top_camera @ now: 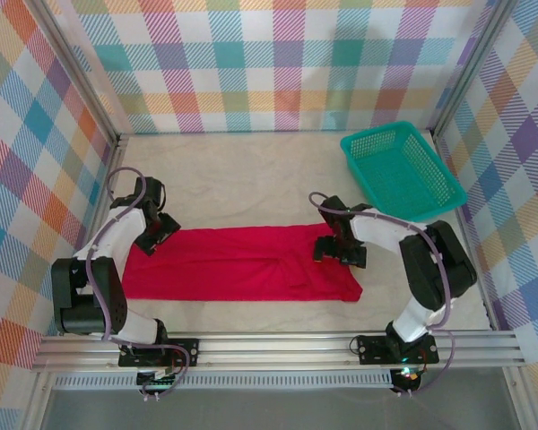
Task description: Fold the inside-out t-shirt
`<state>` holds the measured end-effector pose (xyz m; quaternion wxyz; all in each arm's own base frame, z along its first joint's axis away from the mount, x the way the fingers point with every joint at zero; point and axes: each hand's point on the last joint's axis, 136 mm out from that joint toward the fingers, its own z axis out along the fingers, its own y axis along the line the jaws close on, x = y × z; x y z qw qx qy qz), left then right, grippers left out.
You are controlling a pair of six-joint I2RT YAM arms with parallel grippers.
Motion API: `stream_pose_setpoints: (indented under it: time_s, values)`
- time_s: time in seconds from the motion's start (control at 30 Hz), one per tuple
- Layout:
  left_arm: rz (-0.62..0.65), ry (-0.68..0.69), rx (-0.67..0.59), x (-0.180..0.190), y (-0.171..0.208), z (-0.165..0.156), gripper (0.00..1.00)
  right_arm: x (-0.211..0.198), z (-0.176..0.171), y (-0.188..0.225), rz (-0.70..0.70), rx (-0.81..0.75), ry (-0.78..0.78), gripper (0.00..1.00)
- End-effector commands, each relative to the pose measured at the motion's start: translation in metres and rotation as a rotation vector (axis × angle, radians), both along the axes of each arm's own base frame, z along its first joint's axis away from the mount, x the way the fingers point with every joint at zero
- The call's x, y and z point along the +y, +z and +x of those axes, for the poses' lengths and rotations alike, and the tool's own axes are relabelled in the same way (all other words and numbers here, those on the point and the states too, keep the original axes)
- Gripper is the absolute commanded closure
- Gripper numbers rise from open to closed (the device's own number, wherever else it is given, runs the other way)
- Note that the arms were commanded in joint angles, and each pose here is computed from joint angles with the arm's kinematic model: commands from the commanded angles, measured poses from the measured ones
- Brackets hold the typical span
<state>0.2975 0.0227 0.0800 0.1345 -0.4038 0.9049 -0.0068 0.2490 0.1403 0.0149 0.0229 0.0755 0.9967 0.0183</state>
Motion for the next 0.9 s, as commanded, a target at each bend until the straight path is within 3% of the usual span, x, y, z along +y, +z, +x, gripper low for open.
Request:
stream_pose_setpoints:
  time_s: [0.0, 0.13, 0.37, 0.43, 0.57, 0.63, 0.87]
  values:
    - [0.004, -0.008, 0.009, 0.001, 0.0, -0.002, 0.33, 0.019, 0.006, -0.013, 0.046, 0.013, 0.02, 0.15]
    - [0.005, -0.011, 0.01, 0.001, 0.001, -0.001, 0.33, 0.048, 0.006, -0.014, 0.048, -0.006, 0.062, 0.32]
    - [0.002, -0.019, 0.02, 0.0, 0.001, -0.003, 0.34, 0.068, -0.001, -0.033, 0.002, 0.037, 0.08, 0.47]
    - [0.016, -0.023, 0.028, 0.003, 0.002, -0.004, 0.34, 0.065, -0.003, -0.038, -0.01, 0.043, 0.081, 0.58]
    - [0.029, -0.026, 0.03, 0.005, 0.007, -0.006, 0.35, 0.057, -0.002, -0.038, -0.023, 0.037, 0.092, 0.88]
    - [0.018, -0.025, 0.016, 0.003, 0.01, -0.004, 0.35, 0.048, 0.001, -0.03, -0.038, 0.021, 0.088, 0.97]
    - [-0.091, -0.021, -0.022, -0.018, 0.004, 0.005, 0.36, -0.008, 0.01, 0.036, -0.069, -0.111, 0.054, 1.0]
